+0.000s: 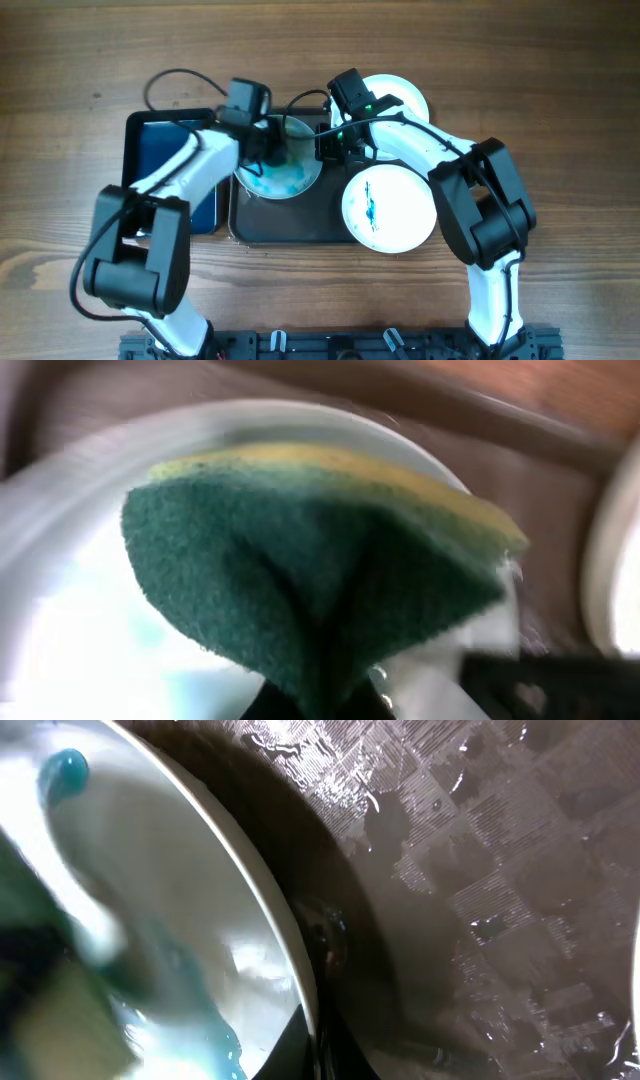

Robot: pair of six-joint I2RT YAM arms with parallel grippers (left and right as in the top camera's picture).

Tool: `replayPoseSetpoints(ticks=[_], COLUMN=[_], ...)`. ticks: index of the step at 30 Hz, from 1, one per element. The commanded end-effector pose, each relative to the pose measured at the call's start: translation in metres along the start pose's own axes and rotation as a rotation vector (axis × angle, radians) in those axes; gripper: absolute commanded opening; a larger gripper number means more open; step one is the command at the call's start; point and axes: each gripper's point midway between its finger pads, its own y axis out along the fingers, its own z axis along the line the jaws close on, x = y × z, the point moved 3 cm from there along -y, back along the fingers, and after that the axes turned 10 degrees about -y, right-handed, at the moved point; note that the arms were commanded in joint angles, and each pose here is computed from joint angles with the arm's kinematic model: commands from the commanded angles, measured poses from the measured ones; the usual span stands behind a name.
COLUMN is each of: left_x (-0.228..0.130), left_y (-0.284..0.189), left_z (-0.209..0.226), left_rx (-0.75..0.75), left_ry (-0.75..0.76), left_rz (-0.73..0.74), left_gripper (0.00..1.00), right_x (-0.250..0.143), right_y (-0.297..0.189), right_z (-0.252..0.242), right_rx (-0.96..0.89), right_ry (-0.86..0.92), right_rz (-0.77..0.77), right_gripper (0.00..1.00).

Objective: Clean dirty plates on tray and stack at the side
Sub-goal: 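Lift the cleaned plate with the right gripper and place it right of the tray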

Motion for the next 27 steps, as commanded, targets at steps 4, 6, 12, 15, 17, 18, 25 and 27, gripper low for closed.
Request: replayPoseSetpoints(ticks=[4, 6, 12, 15, 17, 18, 25, 27], left_x=[0.081, 0.085, 0.087, 0.086, 0.085, 0.083, 0.075, 0.075], left_y=[-0.090, -0.109, -0.116, -0.116, -0.115, -0.115, -0.116, -0.116], left_z=[0.004, 0.009, 0.012, 0.012, 0.012, 0.012, 0.016, 0.016], left_rx=[0.083, 0.107, 0.068, 0.071, 0.068, 0.067, 0.089, 0.090], left_ry=[-0.148, -0.166, -0.197, -0.218, -0.232, -0.233, -0.241, -0.241], left_rz=[-0.092, -0.074, -0.046, -0.041, -0.034, -0.025, 0.009, 0.010], left_gripper=[0.04, 0.04, 0.04, 0.04, 0.04, 0.04, 0.04, 0.04], right_x=[-0.003, 0.003, 0.017, 0.014, 0.012, 0.010, -0.013, -0.020], right_y=[-0.001, -0.015, -0.094, -0.151, -0.172, -0.184, -0.224, -0.230], right_z=[0.002, 0.002, 0.003, 0.007, 0.019, 0.030, 0.088, 0.101], right_rx=[-0.014, -0.095, -0.484, -0.804, -0.929, -1.017, -1.386, -1.436], right_ry=[-0.026, -0.070, -0.226, -0.297, -0.371, -0.424, -0.550, -0.570], right_rz=[0.007, -0.025, -0.221, -0.357, -0.414, -0.458, -0.703, -0.751], right_gripper=[0.04, 0.04, 0.04, 0.04, 0.04, 0.04, 0.04, 0.04])
